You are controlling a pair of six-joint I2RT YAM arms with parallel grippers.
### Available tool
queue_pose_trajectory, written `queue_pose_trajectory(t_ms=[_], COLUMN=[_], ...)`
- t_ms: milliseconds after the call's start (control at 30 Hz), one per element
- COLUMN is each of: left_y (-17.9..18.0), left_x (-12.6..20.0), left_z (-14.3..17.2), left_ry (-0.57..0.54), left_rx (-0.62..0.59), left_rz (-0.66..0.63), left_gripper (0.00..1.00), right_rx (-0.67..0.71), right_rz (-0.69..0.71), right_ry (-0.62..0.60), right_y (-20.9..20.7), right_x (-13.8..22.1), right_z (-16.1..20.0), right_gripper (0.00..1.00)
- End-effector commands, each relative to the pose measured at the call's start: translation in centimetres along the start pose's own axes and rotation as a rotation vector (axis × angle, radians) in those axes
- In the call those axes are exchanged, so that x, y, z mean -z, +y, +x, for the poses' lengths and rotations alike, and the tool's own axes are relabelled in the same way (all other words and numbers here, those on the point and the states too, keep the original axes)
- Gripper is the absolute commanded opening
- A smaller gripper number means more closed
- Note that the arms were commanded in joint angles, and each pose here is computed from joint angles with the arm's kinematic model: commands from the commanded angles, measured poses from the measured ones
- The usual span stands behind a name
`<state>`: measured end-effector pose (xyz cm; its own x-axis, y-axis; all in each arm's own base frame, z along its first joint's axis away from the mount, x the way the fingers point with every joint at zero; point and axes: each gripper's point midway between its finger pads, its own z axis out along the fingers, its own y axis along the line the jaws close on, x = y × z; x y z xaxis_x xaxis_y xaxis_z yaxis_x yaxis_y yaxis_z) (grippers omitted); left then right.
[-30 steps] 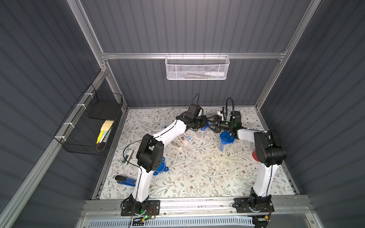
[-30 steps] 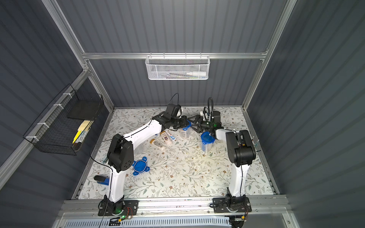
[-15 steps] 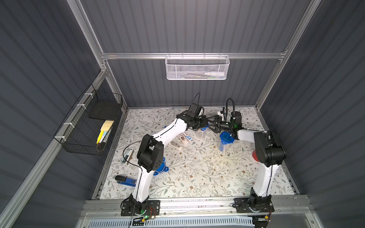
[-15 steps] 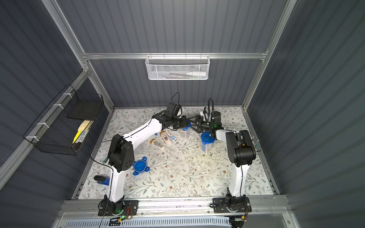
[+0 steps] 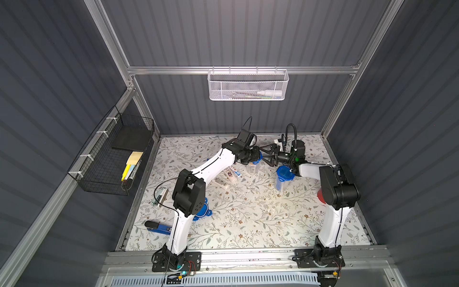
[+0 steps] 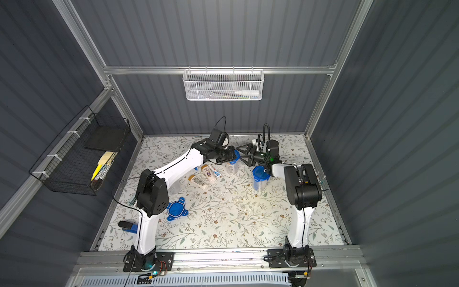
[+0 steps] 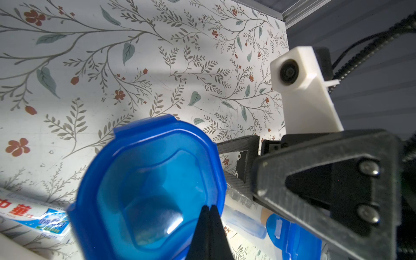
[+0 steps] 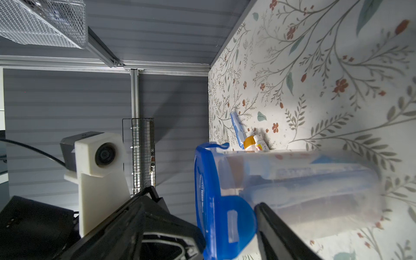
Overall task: Take out toiletry kits
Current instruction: Unfasten the latch on the container.
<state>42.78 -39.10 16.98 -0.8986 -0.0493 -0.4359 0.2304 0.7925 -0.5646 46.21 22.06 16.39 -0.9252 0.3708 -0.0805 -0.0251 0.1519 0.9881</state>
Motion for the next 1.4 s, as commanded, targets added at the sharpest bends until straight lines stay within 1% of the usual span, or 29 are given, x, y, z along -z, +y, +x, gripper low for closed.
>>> queue_pose_trajectory(t_ms=[0, 133, 367, 867, 1367], left_y=[8.5, 9.2, 10.9, 13.0, 14.0], left_x=[-2.9, -3.1, -3.8, -4.4, -4.7], left_z=[6.1, 6.4, 8.0, 10.4, 10.8], left_ry=[0.201, 0.211, 0.264, 0.329, 0.344], left_rx=[0.057, 0.063, 0.077, 0.095, 0.109], left_rz=[-0.27, -0.29, -0.331, -0.375, -0.387], left_gripper=[0.0, 0.0, 0.0, 0.0, 0.0], right_rx=[0.042, 0.041, 0.075, 0.123, 0.157], right_rz=[-0.082, -0.114, -0.152, -0.191, -0.203], right_ry=[0.032, 0.023, -0.002, -0.049, -0.076], right_y=[2.1, 2.7, 4.0, 6.4, 8.1], right_x=[-0.1, 0.0, 0.5, 2.1, 3.5], right_z=[0.4, 0.2, -0.2, -1.6, -1.9], right_gripper=[0.78, 0.78, 0.78, 0.78, 0.78])
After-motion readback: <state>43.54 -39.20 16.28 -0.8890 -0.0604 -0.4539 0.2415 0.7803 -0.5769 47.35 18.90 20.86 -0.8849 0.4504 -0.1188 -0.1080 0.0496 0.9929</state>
